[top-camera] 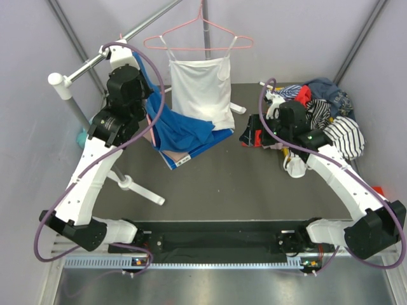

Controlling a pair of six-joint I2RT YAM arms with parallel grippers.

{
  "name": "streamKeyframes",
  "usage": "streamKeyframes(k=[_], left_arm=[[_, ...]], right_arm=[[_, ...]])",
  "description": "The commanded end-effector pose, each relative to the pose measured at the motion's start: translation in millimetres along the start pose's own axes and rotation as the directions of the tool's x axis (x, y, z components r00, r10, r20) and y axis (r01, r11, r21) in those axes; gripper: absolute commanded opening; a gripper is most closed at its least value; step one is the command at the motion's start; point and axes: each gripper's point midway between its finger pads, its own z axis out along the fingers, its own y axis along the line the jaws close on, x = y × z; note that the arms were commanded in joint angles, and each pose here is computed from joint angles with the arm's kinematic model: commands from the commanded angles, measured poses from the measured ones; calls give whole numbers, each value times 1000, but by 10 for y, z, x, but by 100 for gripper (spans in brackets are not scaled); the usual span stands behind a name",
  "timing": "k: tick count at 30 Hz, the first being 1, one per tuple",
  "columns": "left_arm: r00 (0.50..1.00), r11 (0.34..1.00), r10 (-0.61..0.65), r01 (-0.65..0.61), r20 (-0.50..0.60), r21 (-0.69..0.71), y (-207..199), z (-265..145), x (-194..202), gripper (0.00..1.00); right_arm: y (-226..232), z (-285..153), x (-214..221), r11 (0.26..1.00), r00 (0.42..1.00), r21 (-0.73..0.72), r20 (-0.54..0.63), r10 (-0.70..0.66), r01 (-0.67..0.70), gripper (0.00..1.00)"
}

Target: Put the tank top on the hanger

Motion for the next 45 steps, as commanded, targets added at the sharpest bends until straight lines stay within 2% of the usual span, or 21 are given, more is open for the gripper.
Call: streamKeyframes(k=[1, 5, 6, 9, 11, 12, 18, 22, 23, 25, 26, 31, 36, 41, 45], left_arm=[[999, 1000, 18, -18, -37, -10, 77, -30, 150, 0], [1000, 999, 9, -8, -24, 43, 12, -76, 101, 1], [1000, 998, -1, 1, -11, 63, -20, -89, 52, 16], [1000, 993, -6, 5, 9, 121, -88, -151, -37, 51], [1000, 989, 8, -10, 15, 150, -117, -184, -72, 90], [1000, 985, 18, -20, 11, 171, -147, -205, -72, 99], [999, 977, 50, -52, 18, 208, -88, -357, -76, 99], [995, 968, 17, -41, 97, 248, 73, -646, -170, 99], [996, 967, 36, -55, 82, 247, 104, -647, -12, 99], [992, 963, 15, -48, 128, 264, 211, -813, -55, 99], [993, 962, 32, -60, 111, 266, 239, -821, 102, 99], [990, 937, 39, -84, 137, 339, 407, -1181, 251, 99], [994, 911, 42, -80, 100, 405, 450, -1392, 465, 99], [1000, 947, 3, 1, -12, 322, 665, -1439, 719, 99], [997, 966, -26, 44, -73, 255, 800, -1461, 857, 99]], right_arm=[[60, -112, -266, 1000, 996, -13, 90, -17, 19, 91], [64, -133, -260, 1000, 996, -14, 93, -18, 19, 91], [64, -138, -264, 1000, 995, -13, 95, -17, 18, 91], [62, -158, -278, 1000, 994, -9, 104, -20, 21, 91], [58, -165, -289, 1000, 994, -5, 108, -22, 23, 91], [56, -160, -286, 1000, 994, -5, 107, -23, 24, 91], [48, -188, -324, 999, 992, 6, 120, -38, 38, 91], [28, -220, -361, 998, 988, 21, 141, -57, 55, 91], [36, -255, -397, 998, 985, 23, 159, -64, 61, 91], [10, -293, -428, 997, 980, 42, 182, -77, 70, 91], [25, -354, -473, 996, 974, 44, 209, -85, 78, 91], [-13, -574, -595, 990, 942, 93, 309, -127, 103, 91], [-47, -781, -663, 984, 905, 136, 394, -158, 113, 91], [-121, -978, -679, 981, 859, 176, 486, -161, 84, 91], [-218, -989, -526, 978, 855, 197, 495, -154, 62, 91]])
